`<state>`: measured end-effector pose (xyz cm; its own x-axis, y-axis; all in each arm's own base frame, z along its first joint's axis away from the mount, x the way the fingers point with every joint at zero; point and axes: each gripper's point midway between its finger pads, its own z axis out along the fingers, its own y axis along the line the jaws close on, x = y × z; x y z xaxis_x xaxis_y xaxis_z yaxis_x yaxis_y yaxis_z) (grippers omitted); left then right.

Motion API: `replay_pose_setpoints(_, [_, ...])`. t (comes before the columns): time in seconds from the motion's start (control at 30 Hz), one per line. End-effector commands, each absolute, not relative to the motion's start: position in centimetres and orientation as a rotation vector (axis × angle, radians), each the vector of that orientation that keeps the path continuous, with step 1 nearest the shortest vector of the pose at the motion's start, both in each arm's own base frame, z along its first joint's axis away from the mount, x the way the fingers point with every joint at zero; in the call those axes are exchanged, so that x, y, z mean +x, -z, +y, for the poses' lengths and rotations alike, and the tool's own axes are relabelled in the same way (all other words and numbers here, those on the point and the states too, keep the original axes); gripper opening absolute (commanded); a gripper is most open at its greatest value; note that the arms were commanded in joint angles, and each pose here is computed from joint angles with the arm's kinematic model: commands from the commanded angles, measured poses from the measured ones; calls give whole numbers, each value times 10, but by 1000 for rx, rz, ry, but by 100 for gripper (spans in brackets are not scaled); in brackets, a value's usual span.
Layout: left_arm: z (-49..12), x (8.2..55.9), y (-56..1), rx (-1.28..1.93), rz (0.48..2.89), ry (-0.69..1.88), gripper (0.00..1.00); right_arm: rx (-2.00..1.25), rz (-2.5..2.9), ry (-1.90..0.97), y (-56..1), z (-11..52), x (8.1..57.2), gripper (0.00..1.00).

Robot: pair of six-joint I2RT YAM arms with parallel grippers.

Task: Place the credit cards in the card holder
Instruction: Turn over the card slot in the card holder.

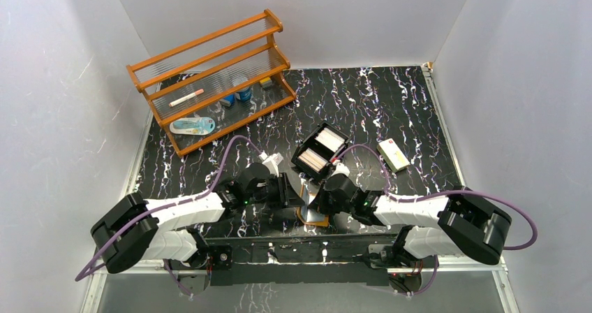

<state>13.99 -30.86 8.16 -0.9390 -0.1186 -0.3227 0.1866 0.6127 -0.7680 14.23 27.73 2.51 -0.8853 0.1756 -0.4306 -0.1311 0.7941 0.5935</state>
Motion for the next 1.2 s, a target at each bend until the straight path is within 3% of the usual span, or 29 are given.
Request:
replay_pose_setpoints(0.0, [-324, 133, -101, 90, 2409, 1418, 26, 4, 2487, -913, -27, 283, 142, 11])
replay_pose_setpoints(0.13, [-324, 131, -94, 111, 2431, 1397, 14, 10, 2486, -910, -25, 281, 142, 11])
replay_pose_setpoints(0.23, [-320, 133, -84, 114, 2488, 1307, 15, 11, 2485, -911, -26, 281, 141, 11])
replay_pose_setpoints(0.47, [-314, 140, -90, 120, 2491, 1216, 54, 11, 2478, -913, -29, 281, 142, 11])
replay_pose_setpoints(0.6, [-315, 142, -94, 136, 2487, 1199, 58, -3, 2461, -935, -39, 286, 144, 11])
replay_pose_setpoints(1.17, [-316, 143, -82, 170, 2525, 1156, 8, 2, 2469, -909, -32, 282, 144, 11])
